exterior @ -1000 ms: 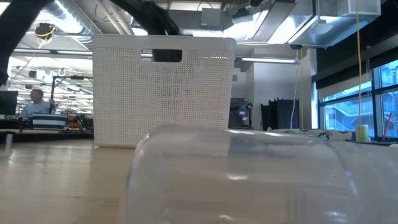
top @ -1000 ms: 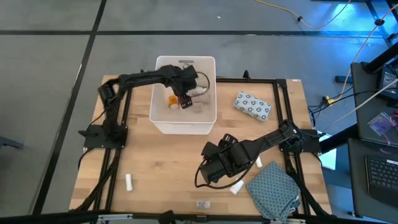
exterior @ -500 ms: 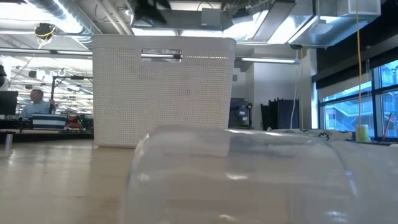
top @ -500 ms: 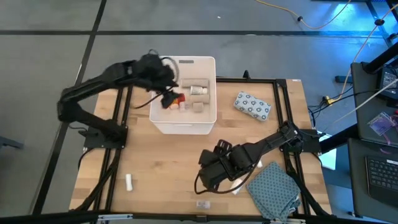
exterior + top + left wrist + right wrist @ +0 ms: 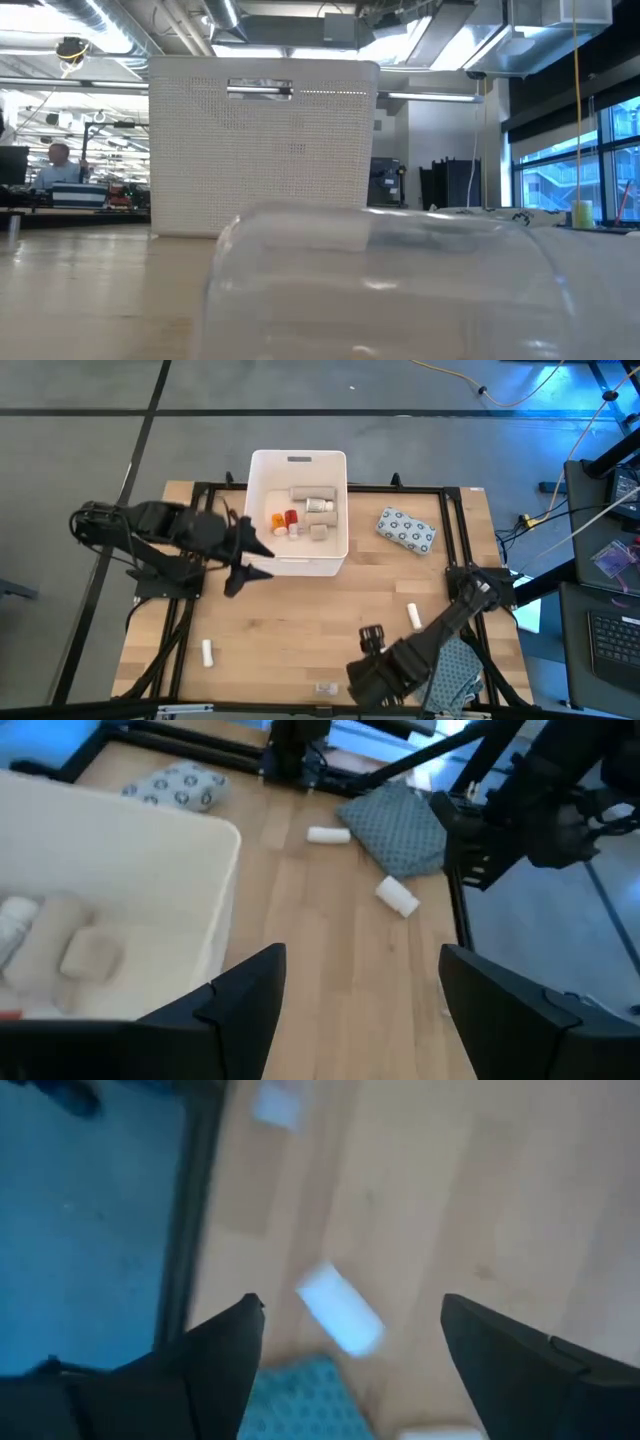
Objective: Pick & place medical supplies in basket/bin
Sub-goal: Put the transparent pill bottle into the white bin
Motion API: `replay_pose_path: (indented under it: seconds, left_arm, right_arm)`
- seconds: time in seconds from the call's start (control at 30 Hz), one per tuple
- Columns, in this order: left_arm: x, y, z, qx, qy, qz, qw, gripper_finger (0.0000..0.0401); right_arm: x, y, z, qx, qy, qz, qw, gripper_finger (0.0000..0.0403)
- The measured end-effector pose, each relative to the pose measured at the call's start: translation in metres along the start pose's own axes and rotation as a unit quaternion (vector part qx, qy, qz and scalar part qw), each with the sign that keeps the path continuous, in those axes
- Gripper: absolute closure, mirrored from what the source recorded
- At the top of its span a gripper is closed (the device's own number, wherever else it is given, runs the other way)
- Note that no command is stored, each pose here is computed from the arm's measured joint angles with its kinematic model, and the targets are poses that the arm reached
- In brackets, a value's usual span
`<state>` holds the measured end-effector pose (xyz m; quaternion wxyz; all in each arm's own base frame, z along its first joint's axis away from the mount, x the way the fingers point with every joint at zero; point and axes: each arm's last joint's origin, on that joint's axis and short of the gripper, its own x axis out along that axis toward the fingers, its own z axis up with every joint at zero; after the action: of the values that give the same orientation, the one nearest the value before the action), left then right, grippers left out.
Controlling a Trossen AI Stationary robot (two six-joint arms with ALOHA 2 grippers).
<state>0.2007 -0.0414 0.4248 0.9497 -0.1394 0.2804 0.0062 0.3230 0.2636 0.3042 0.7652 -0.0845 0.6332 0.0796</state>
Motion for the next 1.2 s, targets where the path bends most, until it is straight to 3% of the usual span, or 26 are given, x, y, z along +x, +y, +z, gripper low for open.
replay_pose_path:
  seconds: [0.27, 0.6, 0.83, 1.2]
  left_arm:
    - [0.019, -0.023, -0.03, -0.016, 0.022, 0.045, 0.999, 0.0145]
    - [0.025, -0.033, -0.045, -0.061, 0.039, 0.045, 0.996, 0.0145]
    - [0.024, -0.037, -0.048, -0.066, 0.041, 0.038, 0.996, 0.0143]
    - [0.024, -0.036, -0.047, -0.062, 0.036, 0.046, 0.996, 0.0144]
  right_arm:
    - [0.062, 0.028, 0.02, 0.048, -0.128, 0.093, 0.986, 0.0099]
    - [0.12, 0.029, 0.018, 0.077, -0.235, 0.081, 0.966, 0.0099]
    - [0.139, 0.024, 0.008, 0.088, -0.242, 0.048, 0.965, 0.0099]
    - [0.165, 0.027, 0.007, 0.093, -0.233, 0.051, 0.967, 0.0099]
